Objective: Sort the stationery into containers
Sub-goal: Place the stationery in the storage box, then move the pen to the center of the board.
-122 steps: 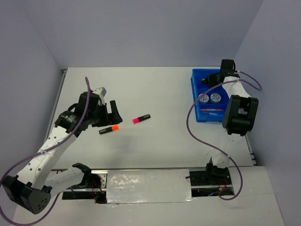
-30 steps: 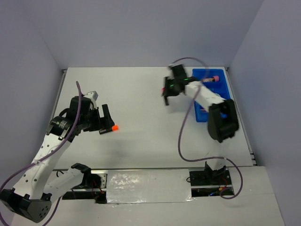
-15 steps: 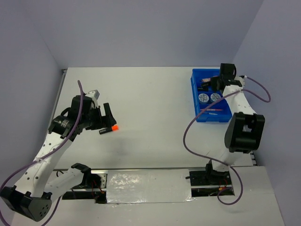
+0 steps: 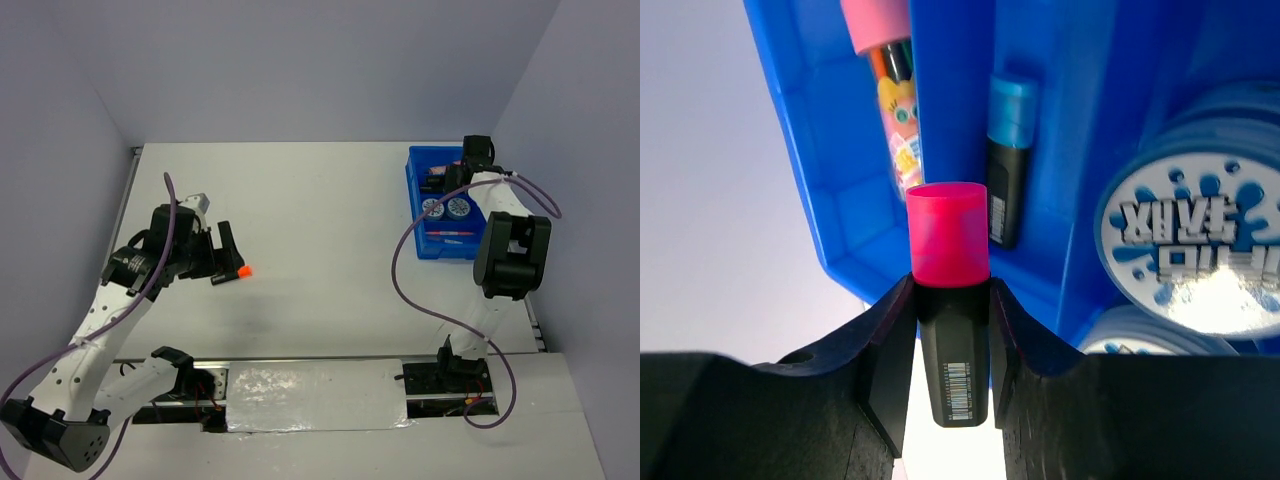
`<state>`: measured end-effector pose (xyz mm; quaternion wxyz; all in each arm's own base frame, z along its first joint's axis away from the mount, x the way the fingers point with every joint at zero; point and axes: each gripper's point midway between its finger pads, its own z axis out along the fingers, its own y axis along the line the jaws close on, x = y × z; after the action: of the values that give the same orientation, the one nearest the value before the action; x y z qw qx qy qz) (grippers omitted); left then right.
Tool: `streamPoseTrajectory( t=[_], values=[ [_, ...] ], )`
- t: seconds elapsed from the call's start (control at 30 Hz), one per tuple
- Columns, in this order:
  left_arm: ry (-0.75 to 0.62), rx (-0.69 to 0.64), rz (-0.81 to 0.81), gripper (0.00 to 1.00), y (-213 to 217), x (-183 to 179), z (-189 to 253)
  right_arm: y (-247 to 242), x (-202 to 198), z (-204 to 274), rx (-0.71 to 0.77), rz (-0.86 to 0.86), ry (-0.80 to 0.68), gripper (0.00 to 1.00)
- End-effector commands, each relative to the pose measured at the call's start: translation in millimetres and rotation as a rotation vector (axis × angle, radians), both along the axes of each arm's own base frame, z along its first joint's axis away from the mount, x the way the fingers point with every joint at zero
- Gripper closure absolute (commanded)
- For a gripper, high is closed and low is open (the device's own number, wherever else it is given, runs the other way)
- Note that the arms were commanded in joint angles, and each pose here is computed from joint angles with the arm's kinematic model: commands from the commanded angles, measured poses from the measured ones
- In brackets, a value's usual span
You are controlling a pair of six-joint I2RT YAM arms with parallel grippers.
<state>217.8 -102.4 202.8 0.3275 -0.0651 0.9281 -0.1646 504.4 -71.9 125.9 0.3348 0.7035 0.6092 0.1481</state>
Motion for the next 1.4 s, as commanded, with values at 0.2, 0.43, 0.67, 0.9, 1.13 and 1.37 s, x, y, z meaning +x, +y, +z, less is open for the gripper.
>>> streamPoseTrajectory(
  t=[0.2, 0.43, 0.67, 0.9, 1.13, 1.37],
  values=[
    [-0.029, -0.016, 0.033, 0.01, 1, 6, 13, -33, 27, 8, -0.040, -0.036, -0.041, 0.79],
    [-0.033, -0.016, 0.032, 0.01, -3, 18, 16, -38, 49, 31, -0.066, 0.021, -0.097, 0.32],
    [0.005, -0.031, 0.060, 0.01, -8, 30, 13, -16, 75, 77, -0.169, 0.288, -0.197, 0.03],
    [0.041, 0.068, 0.087, 0.01, 2, 49, -5, 109, 56, 172, -0.530, 0.925, -0.337, 0.03],
    [0.092, 0.075, 0.056, 0.01, -8, 72, -29, 245, -42, 165, -0.720, 1.464, -0.423, 0.02],
    [0.164, 0.177, -0.015, 0.01, 16, 97, -70, 287, -116, 162, -0.635, 1.675, -0.571, 0.02]
  ],
)
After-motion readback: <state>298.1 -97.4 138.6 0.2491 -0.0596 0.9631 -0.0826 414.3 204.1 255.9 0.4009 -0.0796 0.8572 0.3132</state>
